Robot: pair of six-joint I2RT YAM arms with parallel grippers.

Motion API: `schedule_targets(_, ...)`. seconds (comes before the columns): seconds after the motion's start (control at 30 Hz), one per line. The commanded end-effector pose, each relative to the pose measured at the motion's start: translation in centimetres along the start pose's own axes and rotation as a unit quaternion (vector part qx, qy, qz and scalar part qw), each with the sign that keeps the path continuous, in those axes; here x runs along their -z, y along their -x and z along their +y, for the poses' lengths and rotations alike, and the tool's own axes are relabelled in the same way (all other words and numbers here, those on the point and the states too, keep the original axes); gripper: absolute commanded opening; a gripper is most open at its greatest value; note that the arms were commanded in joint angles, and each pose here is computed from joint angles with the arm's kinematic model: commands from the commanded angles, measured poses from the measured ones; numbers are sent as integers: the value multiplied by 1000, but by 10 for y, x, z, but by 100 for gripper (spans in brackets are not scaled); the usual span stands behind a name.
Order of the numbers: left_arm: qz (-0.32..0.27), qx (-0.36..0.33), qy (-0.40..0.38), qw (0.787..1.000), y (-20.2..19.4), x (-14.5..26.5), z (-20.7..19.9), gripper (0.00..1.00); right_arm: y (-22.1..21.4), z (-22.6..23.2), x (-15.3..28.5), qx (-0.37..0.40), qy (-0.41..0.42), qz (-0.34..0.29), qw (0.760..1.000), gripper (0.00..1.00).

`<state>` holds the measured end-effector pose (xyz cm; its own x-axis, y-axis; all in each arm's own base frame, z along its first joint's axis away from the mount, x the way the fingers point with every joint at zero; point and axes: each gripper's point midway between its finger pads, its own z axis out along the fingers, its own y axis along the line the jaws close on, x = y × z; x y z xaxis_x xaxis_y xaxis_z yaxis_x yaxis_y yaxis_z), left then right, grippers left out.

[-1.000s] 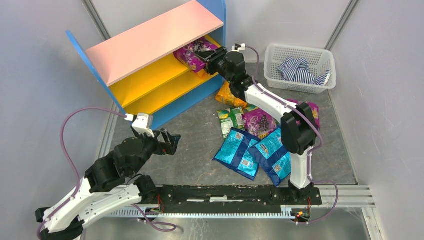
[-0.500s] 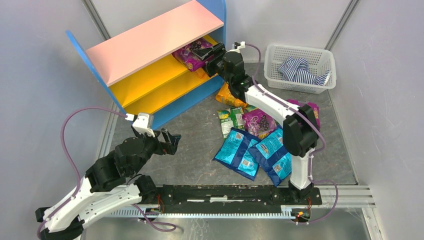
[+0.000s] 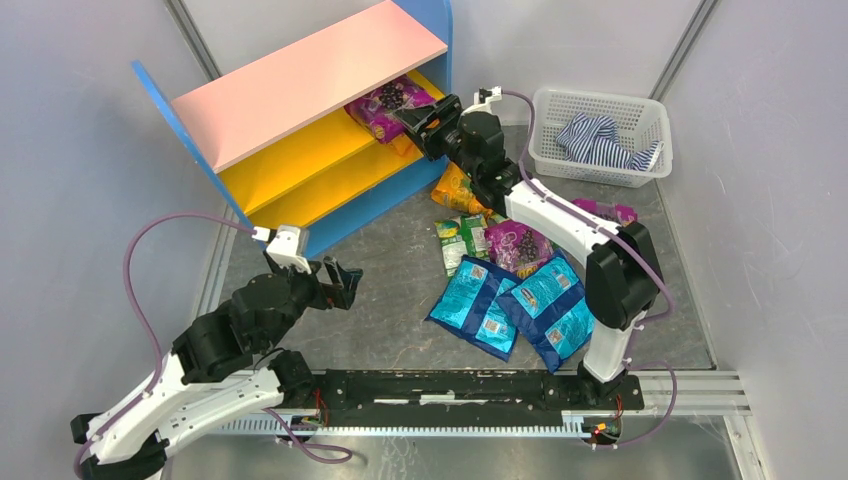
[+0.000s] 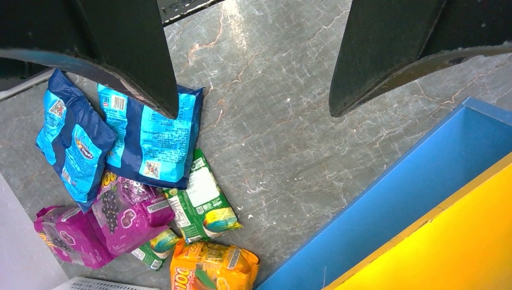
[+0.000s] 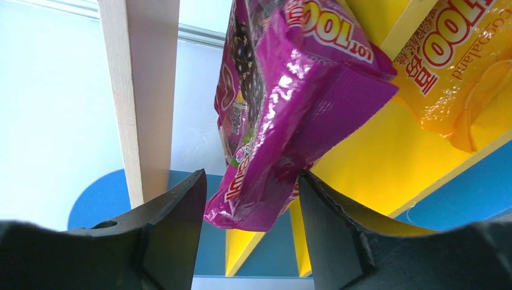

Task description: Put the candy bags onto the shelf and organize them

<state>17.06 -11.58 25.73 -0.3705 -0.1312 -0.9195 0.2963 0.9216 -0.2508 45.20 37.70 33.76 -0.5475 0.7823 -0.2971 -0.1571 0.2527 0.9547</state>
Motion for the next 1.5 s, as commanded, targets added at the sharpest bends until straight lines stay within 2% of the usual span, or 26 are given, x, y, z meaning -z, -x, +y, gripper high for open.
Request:
schedule_targets(0.0, -27, 12, 3, 1000, 12, 1, 1, 100, -2, 18, -10, -22, 40, 0, 999, 57)
schedule_targets(0.1, -26, 11, 2, 1000, 12, 1, 0, 100, -2, 22, -16, -34, 42, -8, 999, 40)
schedule_targets(0.33, -26, 11, 1, 1000, 12, 1, 0, 100, 12, 25, -36, -51, 46, -48, 996, 14)
schedule_targets(0.6, -30, 14, 0, 999, 13, 3, 1, 100, 26, 31, -62, -23, 40, -60, 997, 11)
schedule_targets(1.0, -31, 14, -2, 999, 13, 3, 1, 100, 52, 18, -66, -2, 11, -110, 994, 7)
schedule_targets(1.07, -32, 15, -1, 999, 14, 4, 1, 100, 54, 20, -65, 4, 12, -112, 994, 10)
schedule_targets(1.13, -32, 15, -1, 999, 14, 4, 1, 100, 56, 21, -63, 17, 10, -114, 993, 23)
schedule_targets(1.33, -34, 16, 2, 999, 14, 4, 2, 100, 46, 26, -43, 68, 15, -80, 994, 49)
schedule_targets(1.47, -33, 15, 2, 999, 14, 3, 2, 100, 32, 33, -7, 164, 55, -43, 984, 65)
